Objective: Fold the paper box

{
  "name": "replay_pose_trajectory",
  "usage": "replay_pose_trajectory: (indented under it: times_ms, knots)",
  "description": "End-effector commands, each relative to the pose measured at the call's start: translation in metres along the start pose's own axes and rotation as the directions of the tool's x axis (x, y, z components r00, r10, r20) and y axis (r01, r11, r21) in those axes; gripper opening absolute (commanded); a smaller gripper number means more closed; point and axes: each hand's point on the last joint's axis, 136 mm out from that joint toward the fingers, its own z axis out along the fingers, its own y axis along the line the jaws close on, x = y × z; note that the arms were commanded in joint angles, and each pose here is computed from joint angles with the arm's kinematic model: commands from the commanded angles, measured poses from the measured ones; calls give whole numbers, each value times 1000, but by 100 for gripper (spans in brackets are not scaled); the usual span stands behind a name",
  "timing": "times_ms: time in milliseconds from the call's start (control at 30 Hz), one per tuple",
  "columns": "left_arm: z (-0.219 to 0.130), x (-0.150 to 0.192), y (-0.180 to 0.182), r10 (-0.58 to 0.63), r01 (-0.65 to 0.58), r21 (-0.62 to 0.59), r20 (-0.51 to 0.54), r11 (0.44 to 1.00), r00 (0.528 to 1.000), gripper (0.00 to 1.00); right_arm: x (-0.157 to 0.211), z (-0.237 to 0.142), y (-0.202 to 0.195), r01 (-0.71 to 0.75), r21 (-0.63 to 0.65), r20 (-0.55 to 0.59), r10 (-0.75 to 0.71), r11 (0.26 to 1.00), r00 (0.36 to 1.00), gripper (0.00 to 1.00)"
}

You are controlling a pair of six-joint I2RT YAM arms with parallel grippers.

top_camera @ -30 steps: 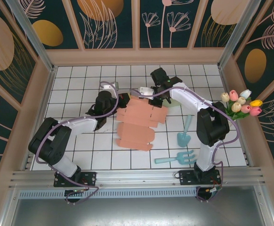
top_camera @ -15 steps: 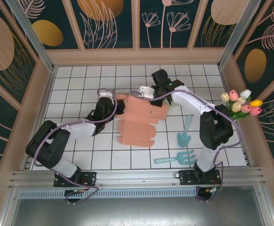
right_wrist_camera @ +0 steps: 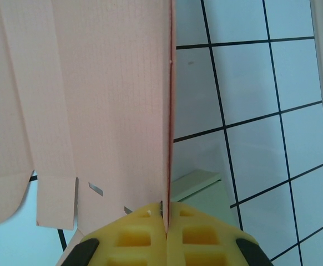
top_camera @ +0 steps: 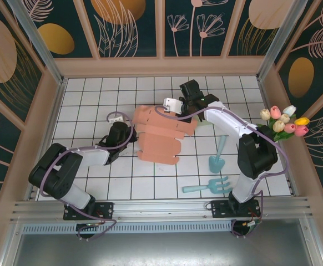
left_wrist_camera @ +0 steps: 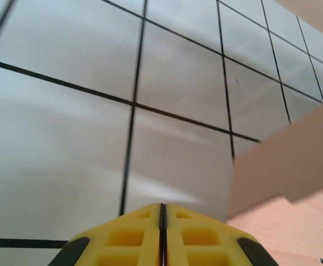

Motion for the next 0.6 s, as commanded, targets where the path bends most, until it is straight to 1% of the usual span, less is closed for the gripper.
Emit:
replay_pose_trajectory:
  times_ms: [0, 67, 167, 333, 467, 567]
  knots:
    - [-1, -9, 11, -13, 14, -35, 30, 999, 999, 11, -1, -1, 0, 9, 5, 0, -9, 1000, 1000, 0]
    - [5, -5, 5, -29, 29, -1, 8, 1000, 1000, 11, -3, -2, 2, 9, -2, 9, -9, 1000, 1000, 0]
    - [13, 1, -13, -57, 60, 90, -36, 994, 998, 10, -3, -1, 3, 9, -8, 12, -8, 1000, 1000, 0]
    - [17, 4, -51, -89, 114, 257, -105, 960, 990, 9, -2, 2, 3, 8, -10, 3, -8, 1000, 1000, 0]
    - [10, -5, -72, -91, 119, 334, -98, 935, 991, 10, -3, 4, 2, 12, -7, 5, -12, 1000, 1000, 0]
    - [4, -14, -79, -83, 104, 359, -73, 928, 994, 12, -4, 4, 5, 34, -5, 14, -33, 999, 999, 0]
